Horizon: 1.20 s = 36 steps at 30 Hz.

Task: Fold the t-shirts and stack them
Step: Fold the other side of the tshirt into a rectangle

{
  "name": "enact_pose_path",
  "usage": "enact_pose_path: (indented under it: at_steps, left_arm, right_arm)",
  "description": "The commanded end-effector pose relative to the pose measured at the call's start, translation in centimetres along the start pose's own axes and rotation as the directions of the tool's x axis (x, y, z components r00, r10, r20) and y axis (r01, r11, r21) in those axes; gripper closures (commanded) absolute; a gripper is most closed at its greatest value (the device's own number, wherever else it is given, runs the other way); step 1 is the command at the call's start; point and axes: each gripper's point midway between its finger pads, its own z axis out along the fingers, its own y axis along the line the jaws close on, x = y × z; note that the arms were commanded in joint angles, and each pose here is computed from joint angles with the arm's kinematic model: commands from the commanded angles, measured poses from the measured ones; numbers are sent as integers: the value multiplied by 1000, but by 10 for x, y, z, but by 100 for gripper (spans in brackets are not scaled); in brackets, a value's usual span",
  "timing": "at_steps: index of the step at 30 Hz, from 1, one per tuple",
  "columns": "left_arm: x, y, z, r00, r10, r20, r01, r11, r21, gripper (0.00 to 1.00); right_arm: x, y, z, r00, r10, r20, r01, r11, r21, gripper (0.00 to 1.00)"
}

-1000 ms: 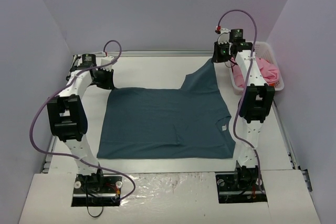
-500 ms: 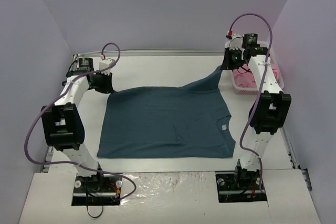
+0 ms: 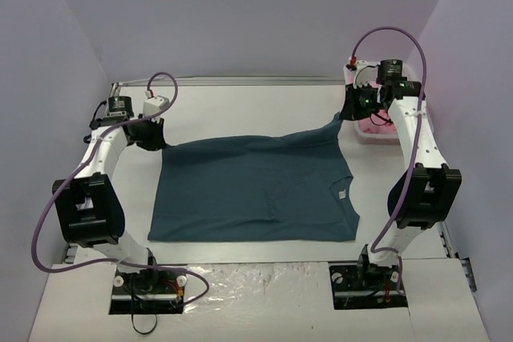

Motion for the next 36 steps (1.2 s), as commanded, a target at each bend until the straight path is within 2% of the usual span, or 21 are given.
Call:
enact_pose_path:
  at_steps: [1,15,36]
  left_arm:
    - [-5,1,-17,997,68,40,-67,998,-20,98]
    - [12,0,-28,997,60,53,-60,998,-2,98]
    - [28,-13,-42,994,102,47,-103,995,-1,98]
  right_arm:
    - [19,14,-18,999,-23,-38,22,999,-26,100]
    - [58,28,-43,993,-55,-105,55,998,-5,100]
    - [92,43,-68,982,-98,-161,98,995,-7,100]
